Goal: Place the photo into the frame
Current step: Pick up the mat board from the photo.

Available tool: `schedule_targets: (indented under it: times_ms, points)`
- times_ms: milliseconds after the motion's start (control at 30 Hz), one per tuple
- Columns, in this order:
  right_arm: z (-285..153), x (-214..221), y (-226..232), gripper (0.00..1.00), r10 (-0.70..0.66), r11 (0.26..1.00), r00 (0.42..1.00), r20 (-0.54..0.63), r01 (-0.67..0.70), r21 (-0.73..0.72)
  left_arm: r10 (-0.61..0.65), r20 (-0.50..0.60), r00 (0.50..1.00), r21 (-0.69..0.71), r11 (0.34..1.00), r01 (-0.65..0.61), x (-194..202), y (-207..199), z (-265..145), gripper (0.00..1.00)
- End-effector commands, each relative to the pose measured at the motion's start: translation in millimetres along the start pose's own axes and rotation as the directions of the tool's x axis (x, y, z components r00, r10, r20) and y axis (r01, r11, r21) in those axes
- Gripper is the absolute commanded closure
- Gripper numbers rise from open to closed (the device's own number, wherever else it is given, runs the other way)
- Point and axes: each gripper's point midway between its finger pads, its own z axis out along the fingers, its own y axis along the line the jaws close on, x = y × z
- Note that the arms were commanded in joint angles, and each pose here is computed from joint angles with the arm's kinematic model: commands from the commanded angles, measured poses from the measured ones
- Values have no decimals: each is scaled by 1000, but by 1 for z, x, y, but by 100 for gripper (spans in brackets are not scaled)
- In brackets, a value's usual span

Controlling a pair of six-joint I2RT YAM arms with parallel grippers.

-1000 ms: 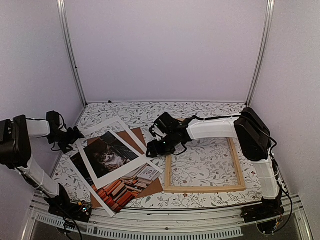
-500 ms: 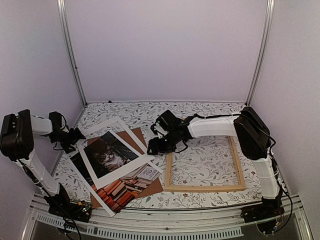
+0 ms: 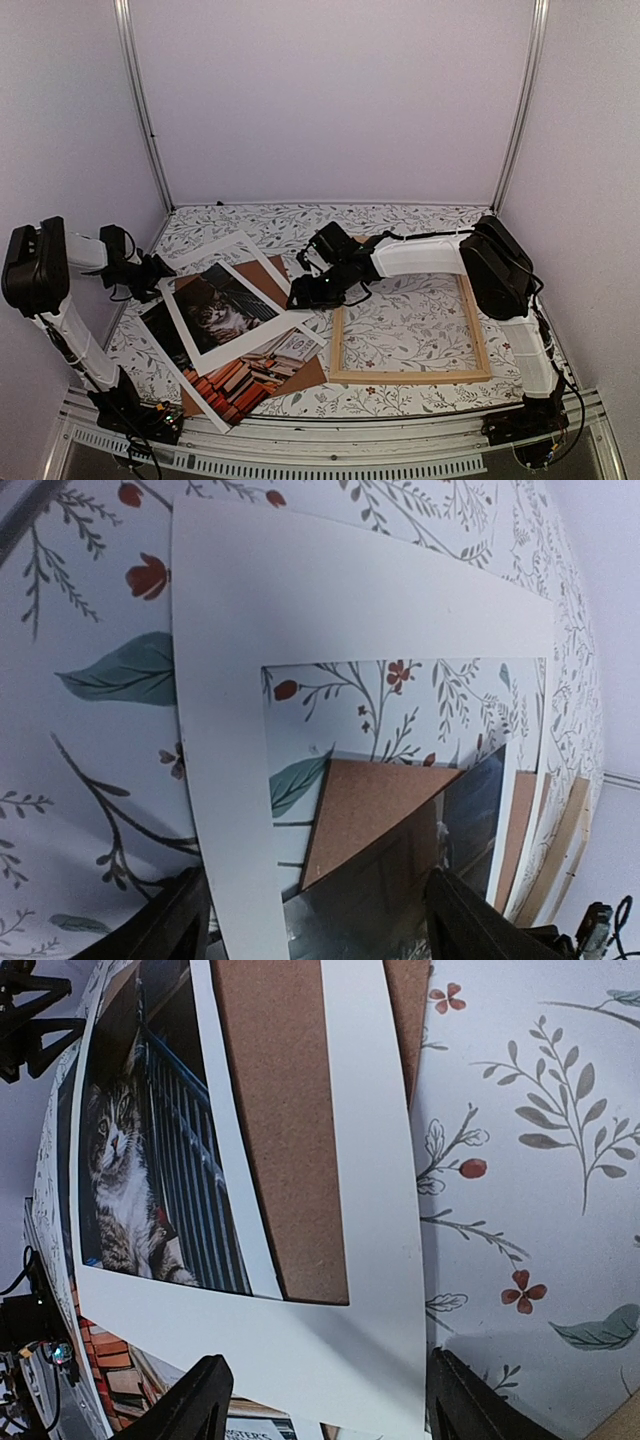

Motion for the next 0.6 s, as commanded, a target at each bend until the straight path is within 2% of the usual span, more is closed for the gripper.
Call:
schedule_targets:
  times_ms: [0, 167, 567]
  points:
    - [13, 10, -3, 30, 26, 1000, 999, -36, -26, -5, -22, -64, 998, 50, 998, 26, 21, -4, 7, 27]
    - [13, 12, -3, 31, 28, 1000, 999, -38, -28, 0, -9, -51, 999, 155, 988, 17, 19, -25, 2, 34]
    - [14, 19, -8, 32, 34, 999, 998, -54, -33, 12, 16, -41, 999, 297, 955, -3, 18, -53, -7, 41]
